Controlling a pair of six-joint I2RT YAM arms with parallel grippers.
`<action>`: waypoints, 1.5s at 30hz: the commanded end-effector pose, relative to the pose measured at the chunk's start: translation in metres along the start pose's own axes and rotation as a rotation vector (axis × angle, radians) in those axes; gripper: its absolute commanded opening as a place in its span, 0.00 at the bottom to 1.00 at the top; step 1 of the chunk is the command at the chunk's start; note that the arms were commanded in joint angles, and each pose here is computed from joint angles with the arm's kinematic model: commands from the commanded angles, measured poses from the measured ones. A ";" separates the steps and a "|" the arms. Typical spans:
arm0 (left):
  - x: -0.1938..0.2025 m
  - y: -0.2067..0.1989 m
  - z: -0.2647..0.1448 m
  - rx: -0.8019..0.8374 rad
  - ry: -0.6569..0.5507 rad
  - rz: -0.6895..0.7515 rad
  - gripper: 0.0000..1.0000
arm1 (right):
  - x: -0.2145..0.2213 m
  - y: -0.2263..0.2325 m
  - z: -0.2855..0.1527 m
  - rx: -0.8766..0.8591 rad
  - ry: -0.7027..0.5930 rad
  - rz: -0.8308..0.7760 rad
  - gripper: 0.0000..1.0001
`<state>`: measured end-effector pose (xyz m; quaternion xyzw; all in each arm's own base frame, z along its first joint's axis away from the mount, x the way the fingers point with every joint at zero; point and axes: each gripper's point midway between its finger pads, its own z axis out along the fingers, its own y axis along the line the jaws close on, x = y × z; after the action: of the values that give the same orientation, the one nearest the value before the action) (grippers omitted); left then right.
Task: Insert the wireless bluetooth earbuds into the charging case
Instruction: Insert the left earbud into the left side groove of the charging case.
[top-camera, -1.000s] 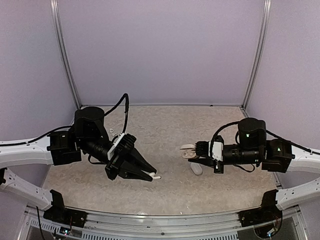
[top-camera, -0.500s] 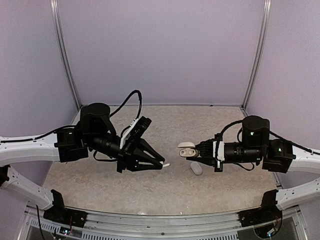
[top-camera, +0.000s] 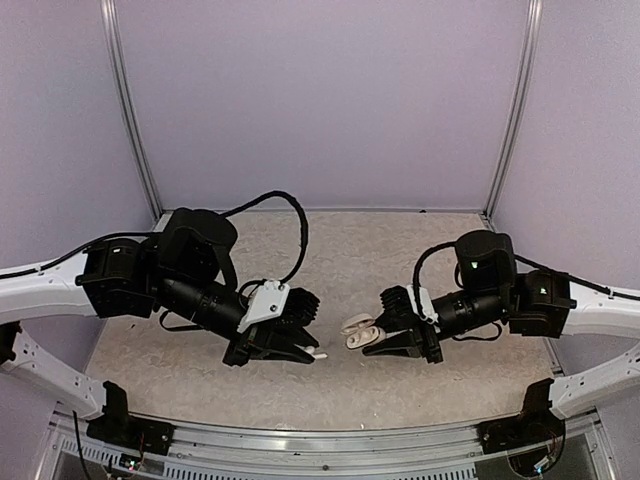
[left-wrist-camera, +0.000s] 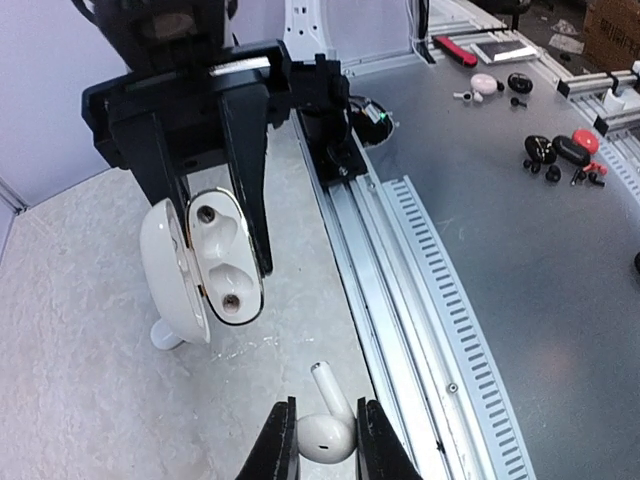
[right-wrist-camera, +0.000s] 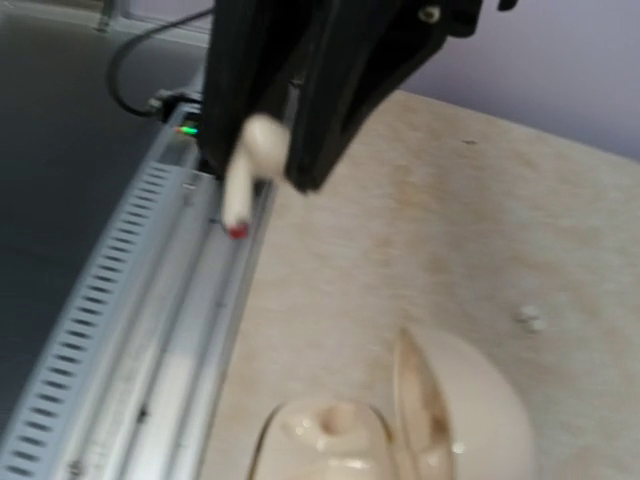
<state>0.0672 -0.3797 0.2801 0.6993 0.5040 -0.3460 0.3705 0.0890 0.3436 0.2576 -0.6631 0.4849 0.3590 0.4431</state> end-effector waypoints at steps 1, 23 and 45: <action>0.029 -0.006 0.002 -0.033 0.192 0.105 0.08 | -0.001 0.019 0.006 -0.129 -0.022 0.124 0.00; 0.039 -0.028 0.020 -0.131 0.492 0.392 0.06 | 0.021 0.048 0.033 -0.368 0.000 0.380 0.00; 0.023 -0.034 0.029 -0.172 0.531 0.597 0.06 | 0.024 0.049 0.045 -0.435 0.024 0.481 0.00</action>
<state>0.0403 -0.3803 0.2299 0.8440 0.4011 0.0058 0.3561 0.0446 0.3669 0.1986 -0.6169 0.5513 0.5284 0.1904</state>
